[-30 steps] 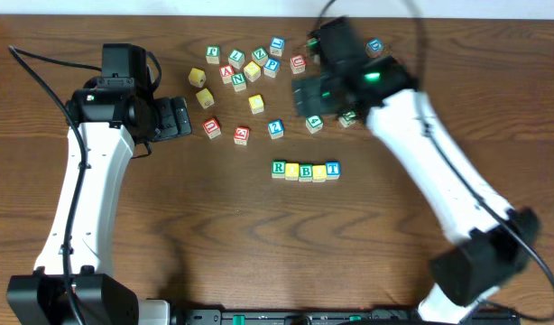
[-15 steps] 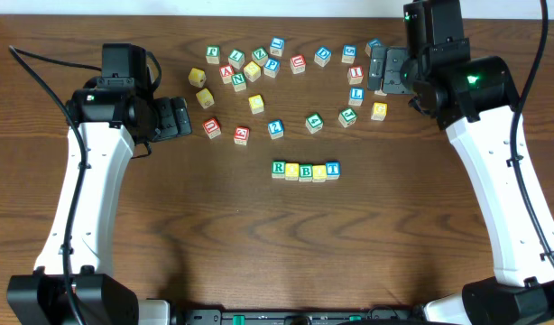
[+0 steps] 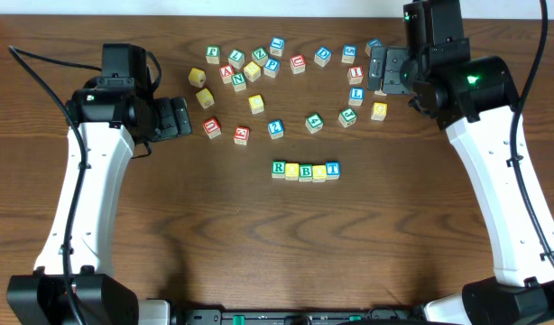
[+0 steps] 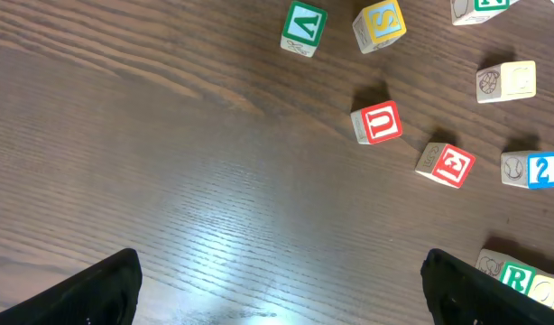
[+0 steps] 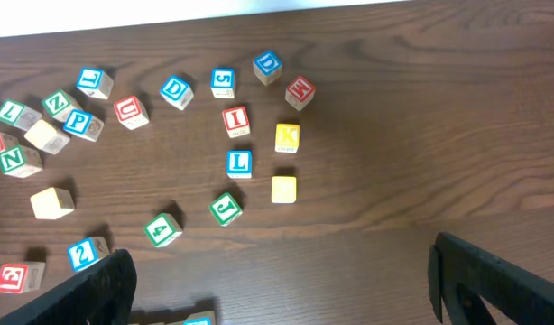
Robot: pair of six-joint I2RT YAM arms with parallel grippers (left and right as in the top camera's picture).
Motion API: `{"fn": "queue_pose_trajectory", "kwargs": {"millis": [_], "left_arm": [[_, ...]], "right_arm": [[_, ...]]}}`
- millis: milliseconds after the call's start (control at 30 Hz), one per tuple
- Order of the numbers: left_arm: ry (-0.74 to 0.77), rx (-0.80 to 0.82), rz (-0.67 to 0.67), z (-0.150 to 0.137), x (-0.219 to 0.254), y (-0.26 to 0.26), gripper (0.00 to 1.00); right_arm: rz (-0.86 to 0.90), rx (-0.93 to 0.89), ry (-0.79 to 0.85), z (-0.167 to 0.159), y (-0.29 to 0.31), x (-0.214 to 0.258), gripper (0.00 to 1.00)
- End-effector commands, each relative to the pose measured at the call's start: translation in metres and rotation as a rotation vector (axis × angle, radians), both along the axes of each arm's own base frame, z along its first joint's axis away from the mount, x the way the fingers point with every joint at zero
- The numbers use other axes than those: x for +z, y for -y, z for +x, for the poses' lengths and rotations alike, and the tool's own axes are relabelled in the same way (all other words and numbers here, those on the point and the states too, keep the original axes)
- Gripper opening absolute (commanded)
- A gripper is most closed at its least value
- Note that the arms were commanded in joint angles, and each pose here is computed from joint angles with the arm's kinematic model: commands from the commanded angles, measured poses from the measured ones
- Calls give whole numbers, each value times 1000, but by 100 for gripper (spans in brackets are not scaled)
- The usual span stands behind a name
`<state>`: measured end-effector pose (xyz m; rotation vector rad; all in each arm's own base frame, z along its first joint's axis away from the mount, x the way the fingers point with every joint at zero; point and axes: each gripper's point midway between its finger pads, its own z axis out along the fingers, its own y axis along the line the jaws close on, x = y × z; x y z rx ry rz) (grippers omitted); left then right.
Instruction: Spell out ROBOT
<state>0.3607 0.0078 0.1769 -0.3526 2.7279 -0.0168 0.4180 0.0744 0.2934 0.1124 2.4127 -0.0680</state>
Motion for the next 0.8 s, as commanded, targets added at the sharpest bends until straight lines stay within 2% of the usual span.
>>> {"fn": "queue_pose_trajectory", "kwargs": {"millis": [0, 500, 767], "left_arm": [[21, -7, 14, 3, 8, -2, 98], [21, -7, 14, 3, 8, -2, 98], [21, -7, 14, 3, 8, -2, 97]], "right_arm": [[-15, -4, 9, 2, 2, 4, 99], [-7, -25, 35, 8, 10, 8, 99], [-12, -69, 19, 8, 29, -21, 99]]}}
